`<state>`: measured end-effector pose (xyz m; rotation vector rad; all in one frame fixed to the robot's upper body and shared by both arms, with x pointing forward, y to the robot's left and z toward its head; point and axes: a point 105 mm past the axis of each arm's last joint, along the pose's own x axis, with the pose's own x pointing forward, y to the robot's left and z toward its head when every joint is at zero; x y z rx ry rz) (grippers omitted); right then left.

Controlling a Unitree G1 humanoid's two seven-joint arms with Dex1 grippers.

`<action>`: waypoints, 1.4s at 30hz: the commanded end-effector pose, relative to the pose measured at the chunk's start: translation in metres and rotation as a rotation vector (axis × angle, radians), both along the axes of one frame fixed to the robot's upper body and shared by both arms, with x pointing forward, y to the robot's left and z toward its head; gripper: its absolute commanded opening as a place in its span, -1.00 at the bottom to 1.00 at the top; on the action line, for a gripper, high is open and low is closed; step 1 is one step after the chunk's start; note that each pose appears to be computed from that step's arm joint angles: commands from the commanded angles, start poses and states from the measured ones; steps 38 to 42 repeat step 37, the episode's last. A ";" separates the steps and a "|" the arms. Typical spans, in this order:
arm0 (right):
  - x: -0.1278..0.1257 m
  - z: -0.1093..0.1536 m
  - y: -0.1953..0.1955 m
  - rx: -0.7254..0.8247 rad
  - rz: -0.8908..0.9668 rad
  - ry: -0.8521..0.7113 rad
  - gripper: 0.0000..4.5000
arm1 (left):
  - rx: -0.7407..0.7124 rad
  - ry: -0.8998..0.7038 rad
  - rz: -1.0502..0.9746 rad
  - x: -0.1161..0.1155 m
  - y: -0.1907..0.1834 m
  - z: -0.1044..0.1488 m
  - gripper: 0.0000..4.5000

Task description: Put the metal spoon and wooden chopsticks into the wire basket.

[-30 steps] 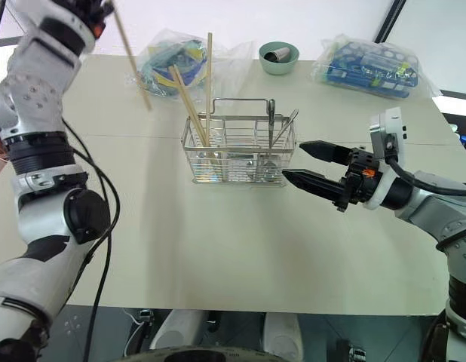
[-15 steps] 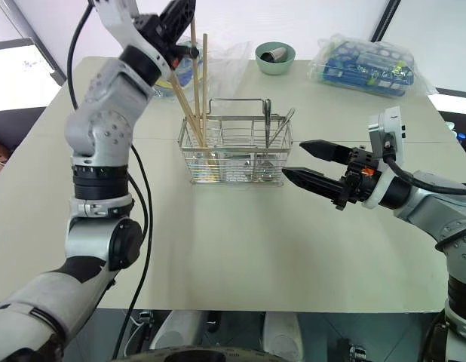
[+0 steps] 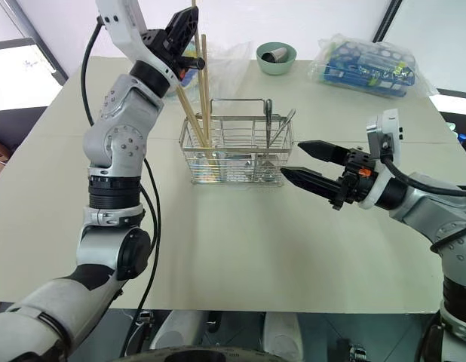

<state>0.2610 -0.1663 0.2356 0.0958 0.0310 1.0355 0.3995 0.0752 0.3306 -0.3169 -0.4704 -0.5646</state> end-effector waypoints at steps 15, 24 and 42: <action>0.003 0.018 0.001 -0.023 0.053 -0.086 1.00 | 0.055 -0.109 -0.039 -0.034 0.029 0.052 0.99; 0.007 0.027 -0.003 -0.081 0.114 -0.122 1.00 | 0.685 -0.066 -0.139 -0.094 0.096 0.050 0.99; 0.014 0.024 -0.010 -0.117 0.151 -0.116 1.00 | 0.940 0.176 -0.127 -0.120 0.145 -0.008 0.99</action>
